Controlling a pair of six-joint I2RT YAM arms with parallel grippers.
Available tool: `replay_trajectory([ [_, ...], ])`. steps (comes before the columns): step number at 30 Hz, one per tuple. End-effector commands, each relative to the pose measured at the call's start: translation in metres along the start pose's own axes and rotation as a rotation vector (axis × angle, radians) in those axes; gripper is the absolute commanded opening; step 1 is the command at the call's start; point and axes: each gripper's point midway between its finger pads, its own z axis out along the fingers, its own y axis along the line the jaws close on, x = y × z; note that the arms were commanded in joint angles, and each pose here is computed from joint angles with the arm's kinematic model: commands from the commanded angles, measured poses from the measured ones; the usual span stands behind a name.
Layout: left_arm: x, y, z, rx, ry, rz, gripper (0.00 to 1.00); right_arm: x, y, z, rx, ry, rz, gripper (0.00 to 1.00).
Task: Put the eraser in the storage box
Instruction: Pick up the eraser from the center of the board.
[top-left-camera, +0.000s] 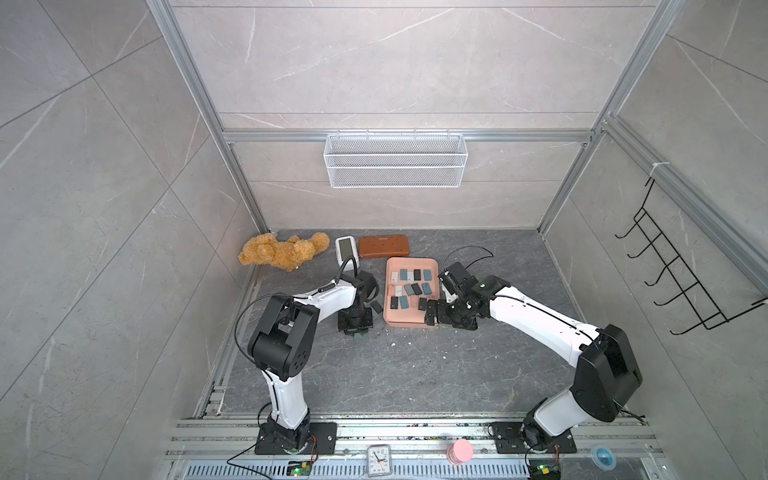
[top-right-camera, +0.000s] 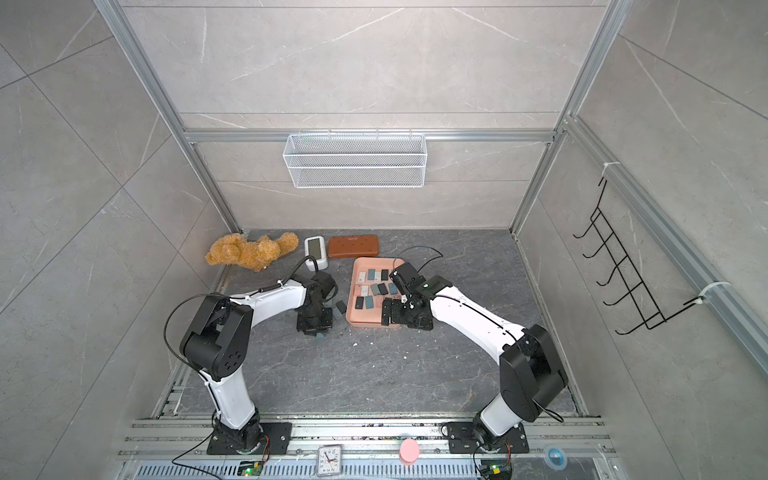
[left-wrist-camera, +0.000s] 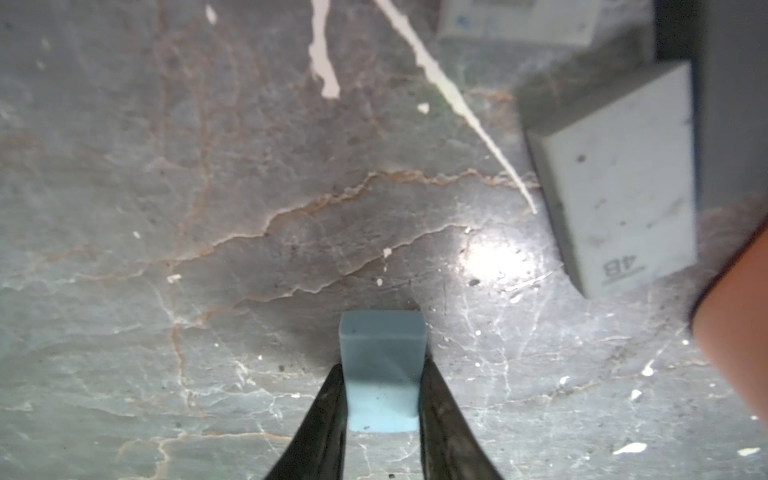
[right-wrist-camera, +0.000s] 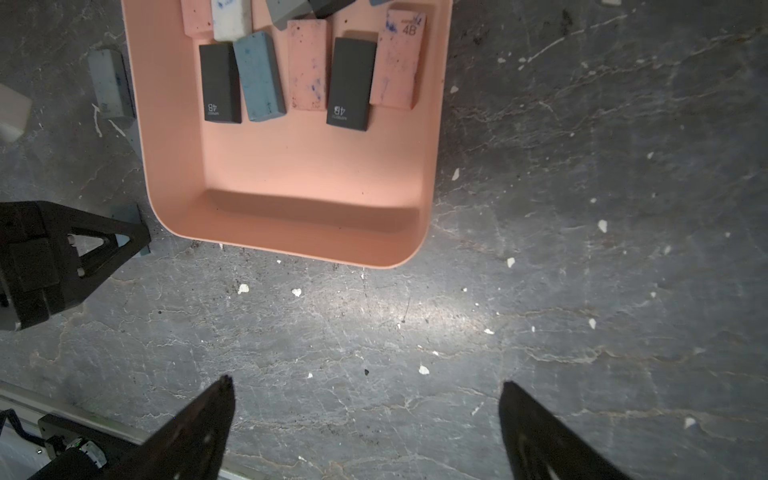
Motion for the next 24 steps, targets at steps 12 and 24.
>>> replay_trajectory([
  [12, -0.016, -0.015, -0.054, 0.061, -0.099, 0.037, 0.14, -0.02, 0.008, -0.019, -0.013, -0.052, -0.009, 1.0],
  [24, -0.045, -0.083, -0.097, 0.16, -0.178, 0.095, 0.15, -0.028, -0.002, -0.031, -0.013, -0.077, 0.025, 1.0],
])
